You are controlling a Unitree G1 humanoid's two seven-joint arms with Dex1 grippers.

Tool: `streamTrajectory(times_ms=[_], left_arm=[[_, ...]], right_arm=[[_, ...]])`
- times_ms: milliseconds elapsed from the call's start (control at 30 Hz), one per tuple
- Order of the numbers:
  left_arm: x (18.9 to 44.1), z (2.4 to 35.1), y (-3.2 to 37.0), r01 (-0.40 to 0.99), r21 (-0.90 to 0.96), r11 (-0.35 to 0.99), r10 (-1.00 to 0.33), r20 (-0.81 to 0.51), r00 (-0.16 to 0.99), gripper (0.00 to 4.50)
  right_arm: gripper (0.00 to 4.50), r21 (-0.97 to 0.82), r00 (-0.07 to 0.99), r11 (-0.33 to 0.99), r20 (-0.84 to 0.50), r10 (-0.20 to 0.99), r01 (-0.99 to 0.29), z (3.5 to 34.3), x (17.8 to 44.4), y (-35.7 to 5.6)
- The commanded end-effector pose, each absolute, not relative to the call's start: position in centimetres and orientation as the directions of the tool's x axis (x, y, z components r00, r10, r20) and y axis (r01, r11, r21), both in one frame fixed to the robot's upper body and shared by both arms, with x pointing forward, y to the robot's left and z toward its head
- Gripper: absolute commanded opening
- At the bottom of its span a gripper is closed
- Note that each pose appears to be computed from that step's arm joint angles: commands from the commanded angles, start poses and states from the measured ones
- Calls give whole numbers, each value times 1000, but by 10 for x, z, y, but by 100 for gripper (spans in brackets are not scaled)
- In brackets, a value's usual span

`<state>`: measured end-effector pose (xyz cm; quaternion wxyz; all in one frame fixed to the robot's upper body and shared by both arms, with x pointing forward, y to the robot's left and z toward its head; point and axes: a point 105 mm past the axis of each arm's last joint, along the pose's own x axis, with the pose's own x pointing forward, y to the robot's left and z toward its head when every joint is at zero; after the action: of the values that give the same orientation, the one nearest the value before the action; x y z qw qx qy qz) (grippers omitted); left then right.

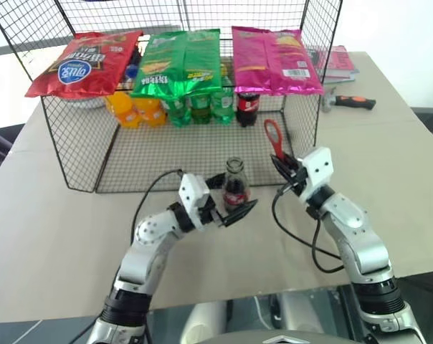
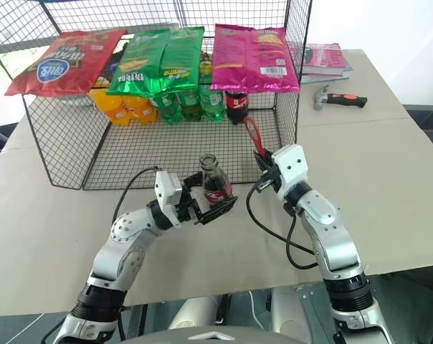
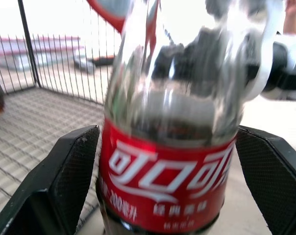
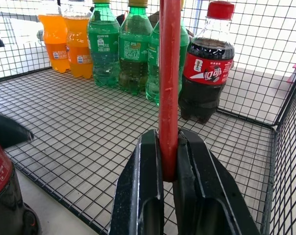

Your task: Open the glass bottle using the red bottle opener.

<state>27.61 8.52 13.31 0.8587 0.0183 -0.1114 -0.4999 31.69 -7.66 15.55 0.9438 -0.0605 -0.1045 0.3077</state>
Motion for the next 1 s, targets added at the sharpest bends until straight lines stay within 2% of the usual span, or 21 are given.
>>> streamTrajectory(times_ms=[33,267,500,567,667,833,1000], left_arm=[[267,149,95,840,177,513,-851,235,470,444],[256,144,108,825,184,534,-841,214,496,444],[243,152,126,774,183,606,-793,221,568,444],[238,148,135,744,149,651,-755,227,615,444],[233,140,145,698,88,711,-696,231,680,444],[222,135,152,682,25,731,-671,209,711,450],[210,122,168,671,27,741,-669,113,735,450]], right_arm=[[0,-163,790,813,193,582,-559,164,313,-86],[0,-75,801,812,129,584,-580,152,311,-96],[0,35,709,711,-62,703,-702,121,274,-103],[0,13,680,689,-153,717,-724,103,262,-108],[0,14,673,689,-204,711,-724,91,257,-112],[216,53,628,656,-239,741,-753,86,249,-111],[445,23,635,663,-265,726,-748,81,246,-122]])
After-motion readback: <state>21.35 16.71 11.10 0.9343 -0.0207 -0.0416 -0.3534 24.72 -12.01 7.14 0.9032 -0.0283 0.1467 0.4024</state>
